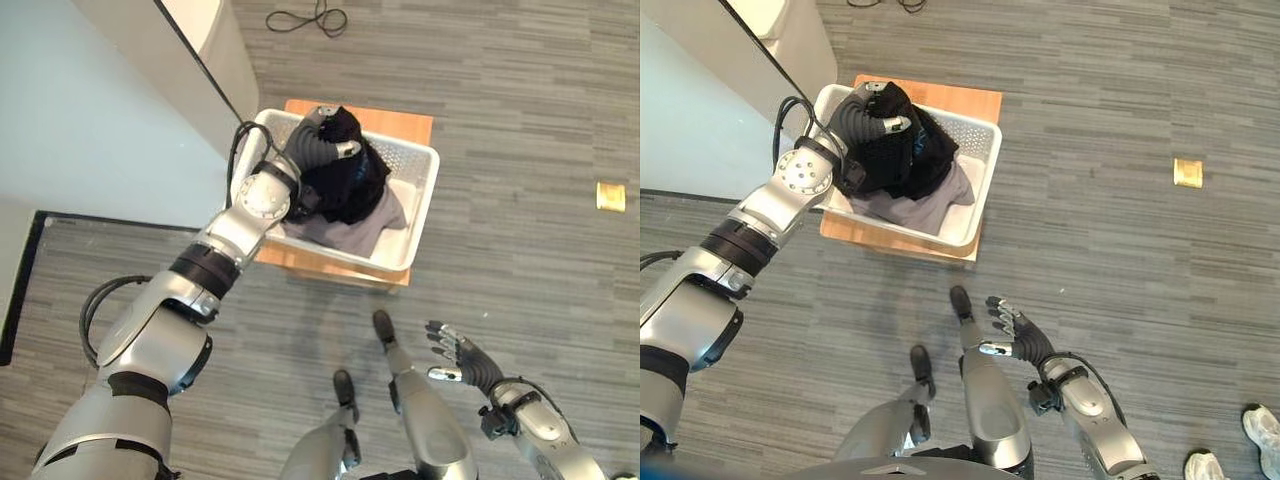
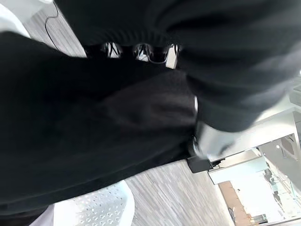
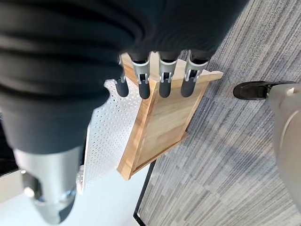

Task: Pick up bed clothes into laundry basket.

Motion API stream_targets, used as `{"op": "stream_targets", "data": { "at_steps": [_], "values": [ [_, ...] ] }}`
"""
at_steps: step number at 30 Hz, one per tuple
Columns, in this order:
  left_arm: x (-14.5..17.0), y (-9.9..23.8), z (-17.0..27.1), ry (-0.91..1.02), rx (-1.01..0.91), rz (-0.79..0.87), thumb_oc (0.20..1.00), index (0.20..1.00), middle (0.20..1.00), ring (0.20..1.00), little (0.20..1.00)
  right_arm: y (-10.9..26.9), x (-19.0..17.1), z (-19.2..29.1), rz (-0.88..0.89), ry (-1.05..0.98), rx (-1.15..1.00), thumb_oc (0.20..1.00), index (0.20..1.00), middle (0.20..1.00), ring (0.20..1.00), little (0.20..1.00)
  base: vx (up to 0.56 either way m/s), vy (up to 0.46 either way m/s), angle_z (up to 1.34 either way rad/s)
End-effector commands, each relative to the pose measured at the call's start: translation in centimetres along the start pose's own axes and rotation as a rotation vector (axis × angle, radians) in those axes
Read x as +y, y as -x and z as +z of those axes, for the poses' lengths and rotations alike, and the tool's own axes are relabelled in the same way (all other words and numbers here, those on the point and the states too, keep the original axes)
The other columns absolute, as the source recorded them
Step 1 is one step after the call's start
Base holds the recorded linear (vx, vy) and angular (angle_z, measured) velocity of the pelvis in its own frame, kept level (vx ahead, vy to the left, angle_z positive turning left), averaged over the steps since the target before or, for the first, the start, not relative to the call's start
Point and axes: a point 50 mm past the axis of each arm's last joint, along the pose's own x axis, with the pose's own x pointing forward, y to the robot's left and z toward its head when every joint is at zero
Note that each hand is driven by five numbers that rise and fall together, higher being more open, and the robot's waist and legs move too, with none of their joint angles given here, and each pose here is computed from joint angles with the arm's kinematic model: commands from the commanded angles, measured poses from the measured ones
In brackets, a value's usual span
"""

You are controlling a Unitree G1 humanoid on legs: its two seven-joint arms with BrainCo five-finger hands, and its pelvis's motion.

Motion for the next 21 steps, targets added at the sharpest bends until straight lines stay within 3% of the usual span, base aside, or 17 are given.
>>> {"op": "stream_targets", "data": {
  "at_steps": [1,21],
  "values": [
    [2.6,1.0,0.7,-0.082,-0.069,0.019,1.000,1.000,1.000,1.000,1.000,1.4,-0.5,0.0,-0.010,0.023,-0.009,1.000,1.000,1.000,1.000,1.000,0.00,0.000,0.00],
    [3.3,6.4,0.2,0.059,-0.140,-0.008,1.000,1.000,1.000,1.000,1.000,1.0,-1.1,-0.1,-0.024,0.071,0.012,1.000,1.000,1.000,1.000,1.000,-0.02,0.011,0.13]
  ]
}}
